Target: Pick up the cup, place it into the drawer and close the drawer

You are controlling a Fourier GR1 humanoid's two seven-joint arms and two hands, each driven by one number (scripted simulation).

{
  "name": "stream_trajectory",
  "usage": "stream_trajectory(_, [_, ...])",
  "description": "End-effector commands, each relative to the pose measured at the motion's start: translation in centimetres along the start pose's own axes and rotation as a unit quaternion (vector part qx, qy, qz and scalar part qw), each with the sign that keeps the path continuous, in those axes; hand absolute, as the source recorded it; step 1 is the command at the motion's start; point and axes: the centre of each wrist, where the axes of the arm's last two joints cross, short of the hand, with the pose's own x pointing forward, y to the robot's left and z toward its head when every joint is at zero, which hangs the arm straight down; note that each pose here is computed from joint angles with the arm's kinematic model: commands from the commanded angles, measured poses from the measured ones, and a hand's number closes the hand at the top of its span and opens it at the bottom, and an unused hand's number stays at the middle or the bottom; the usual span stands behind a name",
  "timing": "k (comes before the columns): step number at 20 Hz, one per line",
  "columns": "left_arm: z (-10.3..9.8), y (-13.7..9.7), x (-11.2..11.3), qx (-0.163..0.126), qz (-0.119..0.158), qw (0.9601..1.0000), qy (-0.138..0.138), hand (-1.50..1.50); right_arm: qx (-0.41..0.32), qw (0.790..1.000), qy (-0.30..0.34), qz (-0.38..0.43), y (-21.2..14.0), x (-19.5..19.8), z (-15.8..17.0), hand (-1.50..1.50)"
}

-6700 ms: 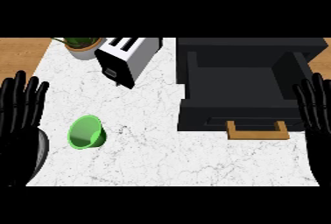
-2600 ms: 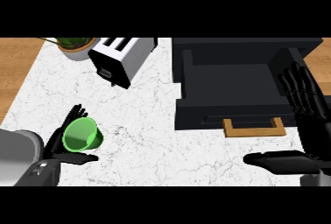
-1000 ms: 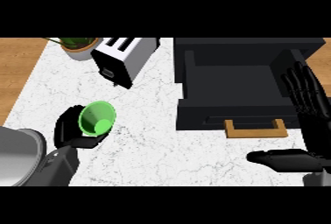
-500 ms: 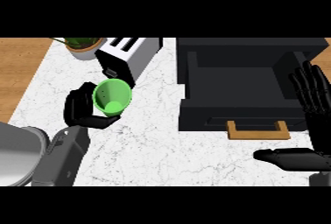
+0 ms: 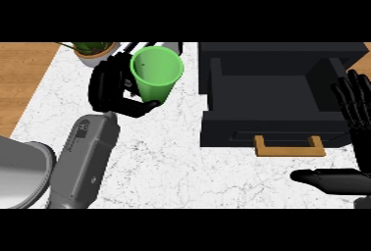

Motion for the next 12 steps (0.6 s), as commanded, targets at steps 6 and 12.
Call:
stream_trajectory(6, [-7.8, -8.4, 2.9, -0.037, -0.038, 0.9986, 0.009, 1.50, 0.005, 1.000, -0.008, -0.008, 1.0, -1.0, -0.2, -1.50])
stream_trajectory(12, [-11.5, -11.2, 4.2, -0.043, -0.053, 0.9970, 0.036, 1.50, 0.010, 1.000, -0.008, -0.007, -1.7, -0.7, -1.0, -1.50])
